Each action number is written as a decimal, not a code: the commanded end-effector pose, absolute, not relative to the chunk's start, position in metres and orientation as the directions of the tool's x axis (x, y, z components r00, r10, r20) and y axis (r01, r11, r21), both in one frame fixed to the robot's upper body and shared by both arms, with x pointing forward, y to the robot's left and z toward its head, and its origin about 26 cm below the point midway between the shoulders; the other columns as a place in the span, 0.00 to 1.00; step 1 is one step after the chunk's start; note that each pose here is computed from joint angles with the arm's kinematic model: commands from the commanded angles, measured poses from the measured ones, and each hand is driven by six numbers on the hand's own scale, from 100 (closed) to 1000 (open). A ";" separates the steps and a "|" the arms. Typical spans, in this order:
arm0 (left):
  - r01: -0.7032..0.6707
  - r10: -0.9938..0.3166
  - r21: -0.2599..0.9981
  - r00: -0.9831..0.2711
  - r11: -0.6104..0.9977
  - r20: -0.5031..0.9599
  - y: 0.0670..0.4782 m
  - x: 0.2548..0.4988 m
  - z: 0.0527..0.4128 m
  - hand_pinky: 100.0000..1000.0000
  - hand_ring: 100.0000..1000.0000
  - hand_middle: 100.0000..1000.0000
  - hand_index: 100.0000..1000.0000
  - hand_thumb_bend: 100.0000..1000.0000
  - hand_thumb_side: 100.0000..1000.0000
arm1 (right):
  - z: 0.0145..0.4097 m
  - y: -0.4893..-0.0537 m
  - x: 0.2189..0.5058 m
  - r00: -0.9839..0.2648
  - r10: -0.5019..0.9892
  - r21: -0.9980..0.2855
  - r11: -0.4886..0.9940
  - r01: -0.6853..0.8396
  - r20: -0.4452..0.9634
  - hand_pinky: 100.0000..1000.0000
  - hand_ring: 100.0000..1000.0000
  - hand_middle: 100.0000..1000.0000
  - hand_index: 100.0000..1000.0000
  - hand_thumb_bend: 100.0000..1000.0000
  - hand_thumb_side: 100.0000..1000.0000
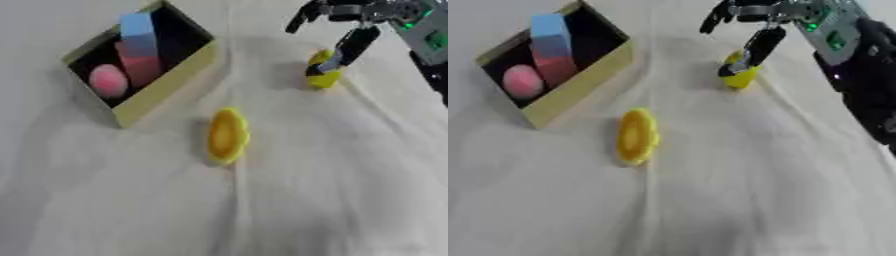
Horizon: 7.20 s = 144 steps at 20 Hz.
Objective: Pick up objects on the table and place them in the box.
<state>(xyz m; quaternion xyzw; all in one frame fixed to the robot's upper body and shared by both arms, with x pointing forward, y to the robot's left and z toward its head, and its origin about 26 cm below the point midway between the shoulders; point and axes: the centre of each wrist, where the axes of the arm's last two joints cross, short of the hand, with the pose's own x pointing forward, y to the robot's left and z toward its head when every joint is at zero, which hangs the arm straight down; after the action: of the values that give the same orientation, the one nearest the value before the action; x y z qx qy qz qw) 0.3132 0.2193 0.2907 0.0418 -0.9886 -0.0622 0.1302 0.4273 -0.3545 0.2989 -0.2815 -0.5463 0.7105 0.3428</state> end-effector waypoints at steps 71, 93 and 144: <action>-0.068 -0.100 0.146 -0.969 0.987 0.227 0.221 0.309 0.297 0.65 0.76 0.62 0.78 0.46 0.48 | 0.294 -0.389 0.406 -0.587 0.807 -0.957 -0.216 -0.196 -0.062 0.87 0.91 0.75 0.87 0.47 0.07; -0.061 -0.093 0.145 -0.969 0.988 0.227 0.219 0.309 0.297 0.65 0.76 0.61 0.78 0.45 0.49 | 0.271 -0.387 0.424 -0.542 0.840 -0.959 -0.177 -0.222 -0.029 0.81 0.81 0.63 0.76 0.26 0.00; 0.000 -0.026 0.136 -0.982 0.991 0.186 0.207 0.308 0.309 0.65 0.76 0.62 0.78 0.46 0.47 | 0.332 -0.220 0.486 -0.688 0.724 -0.999 0.021 -0.049 0.049 0.73 0.61 0.38 0.49 0.00 0.00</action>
<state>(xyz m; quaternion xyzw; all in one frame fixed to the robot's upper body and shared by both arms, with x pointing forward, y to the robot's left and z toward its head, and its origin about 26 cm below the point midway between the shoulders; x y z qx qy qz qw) 0.3125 0.2074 0.3011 0.0099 -0.9916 -0.0649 0.1113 0.4874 -0.2192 0.3160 -0.2436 -0.6442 0.6556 0.3097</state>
